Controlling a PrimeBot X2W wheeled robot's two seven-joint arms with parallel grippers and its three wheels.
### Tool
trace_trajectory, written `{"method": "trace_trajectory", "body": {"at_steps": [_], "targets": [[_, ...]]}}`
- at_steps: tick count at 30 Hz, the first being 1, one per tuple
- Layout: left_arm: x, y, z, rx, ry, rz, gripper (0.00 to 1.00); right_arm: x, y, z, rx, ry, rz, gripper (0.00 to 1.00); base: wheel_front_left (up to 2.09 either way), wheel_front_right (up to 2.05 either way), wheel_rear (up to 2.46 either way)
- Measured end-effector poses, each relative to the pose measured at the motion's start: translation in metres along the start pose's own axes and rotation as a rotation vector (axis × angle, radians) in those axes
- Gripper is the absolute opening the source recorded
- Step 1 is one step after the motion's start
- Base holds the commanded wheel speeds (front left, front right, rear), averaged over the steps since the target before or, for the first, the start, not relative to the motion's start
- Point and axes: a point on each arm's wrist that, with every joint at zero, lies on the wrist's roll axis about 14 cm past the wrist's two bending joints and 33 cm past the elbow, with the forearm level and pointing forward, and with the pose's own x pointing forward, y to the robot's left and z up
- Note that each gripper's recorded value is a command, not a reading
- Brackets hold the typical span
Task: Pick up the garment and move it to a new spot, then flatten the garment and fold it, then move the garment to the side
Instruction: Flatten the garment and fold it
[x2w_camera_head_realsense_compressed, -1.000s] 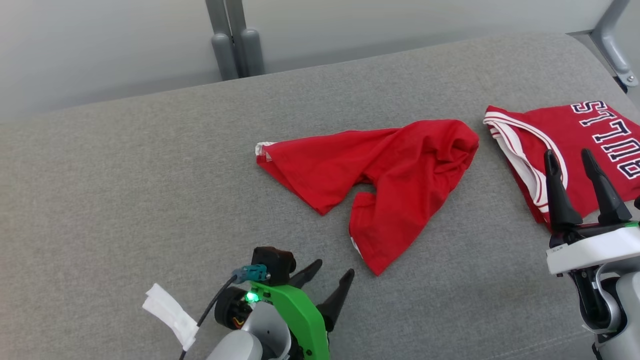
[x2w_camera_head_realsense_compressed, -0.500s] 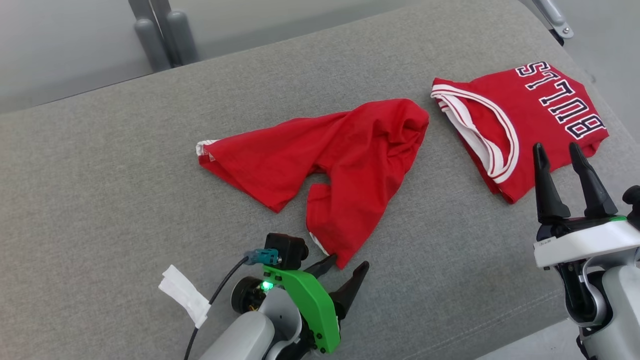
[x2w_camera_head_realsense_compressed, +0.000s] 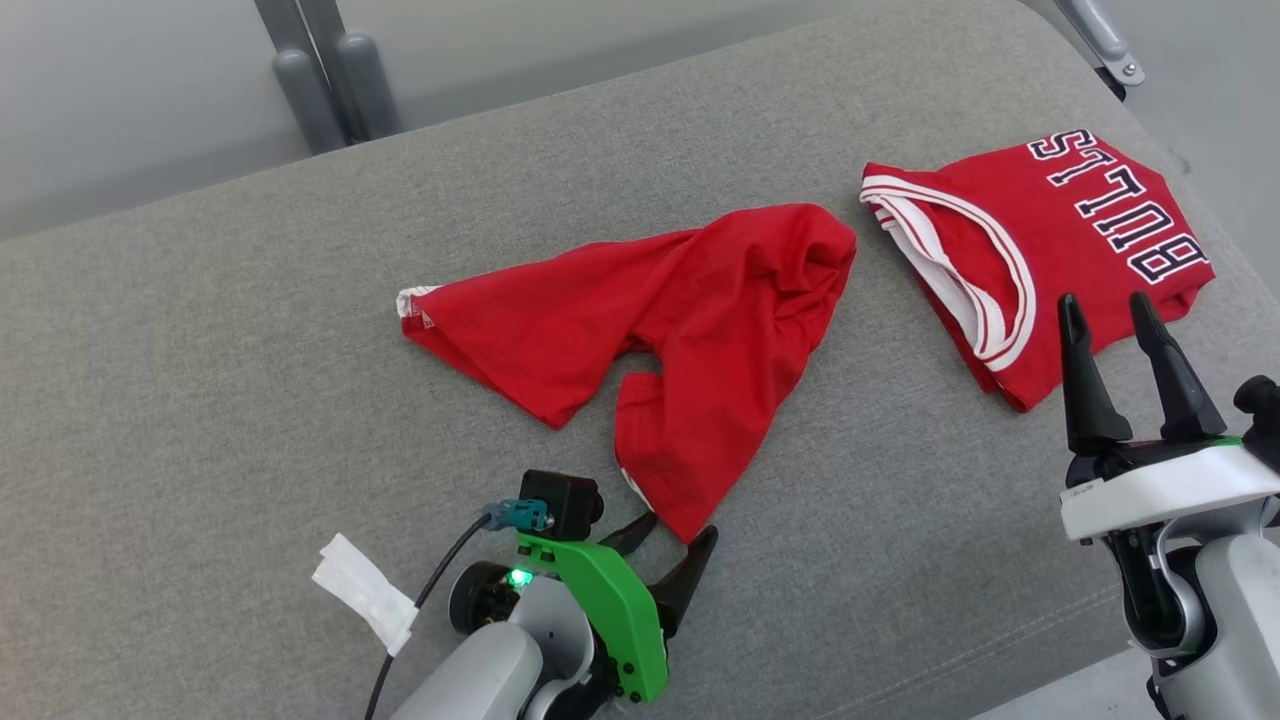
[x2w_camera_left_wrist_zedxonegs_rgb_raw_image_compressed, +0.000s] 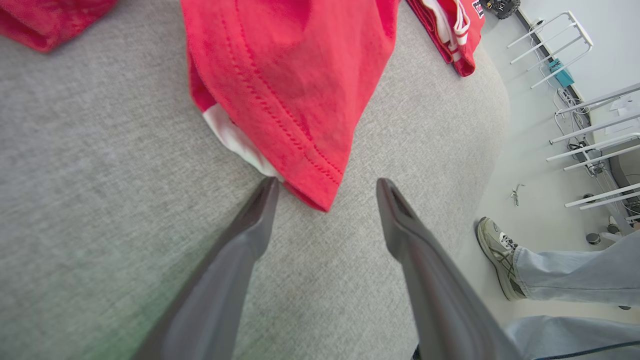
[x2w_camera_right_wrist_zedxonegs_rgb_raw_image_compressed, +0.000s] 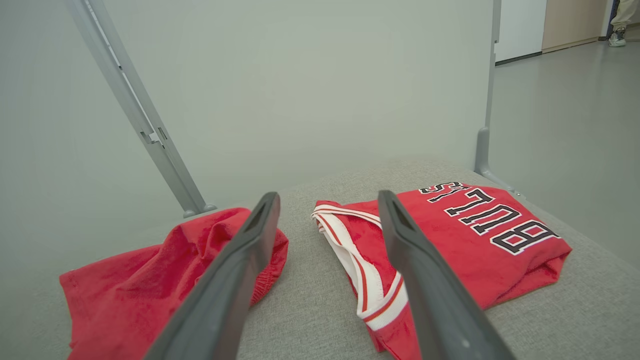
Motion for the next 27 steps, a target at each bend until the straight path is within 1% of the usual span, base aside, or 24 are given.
{"method": "trace_trajectory", "body": {"at_steps": [7,8,9,11,12,16,20,24,27], "targets": [[0.0,-0.001,-0.001,-0.012,0.006,-0.003,1.0,-0.003,0.002,-0.001,-0.001,0.008,0.01,1.0,0.0,0.0,0.0],[0.001,-0.002,0.0,-0.008,0.004,-0.006,0.72,-0.004,0.001,-0.001,-0.004,0.009,0.008,1.0,0.0,0.0,0.0],[0.001,-0.002,0.002,-0.005,-0.004,-0.009,0.49,-0.004,0.001,-0.001,-0.005,0.009,0.007,1.0,0.0,0.0,0.0],[0.003,-0.003,0.01,0.0,-0.028,-0.013,0.07,-0.005,0.0,0.0,-0.007,0.009,0.006,1.0,0.0,0.0,0.0],[0.003,-0.003,0.012,0.0,-0.039,-0.015,0.0,-0.004,-0.001,0.0,-0.009,0.01,0.006,1.0,0.0,0.0,0.0],[0.0,-0.002,0.021,-0.007,-0.083,-0.015,0.0,-0.002,0.003,-0.002,-0.005,0.013,0.017,1.0,0.0,0.0,0.0],[-0.008,0.004,0.041,-0.009,-0.17,0.003,0.0,0.002,0.01,-0.005,0.002,0.017,0.04,1.0,0.0,0.0,0.0],[-0.029,0.02,0.07,-0.016,-0.288,0.045,0.0,0.005,0.017,-0.008,0.006,0.023,0.065,1.0,0.0,0.0,0.0],[-0.052,0.037,0.089,-0.013,-0.367,0.101,0.0,0.008,0.025,-0.012,0.014,0.03,0.088,1.0,0.0,0.0,0.0]]}}
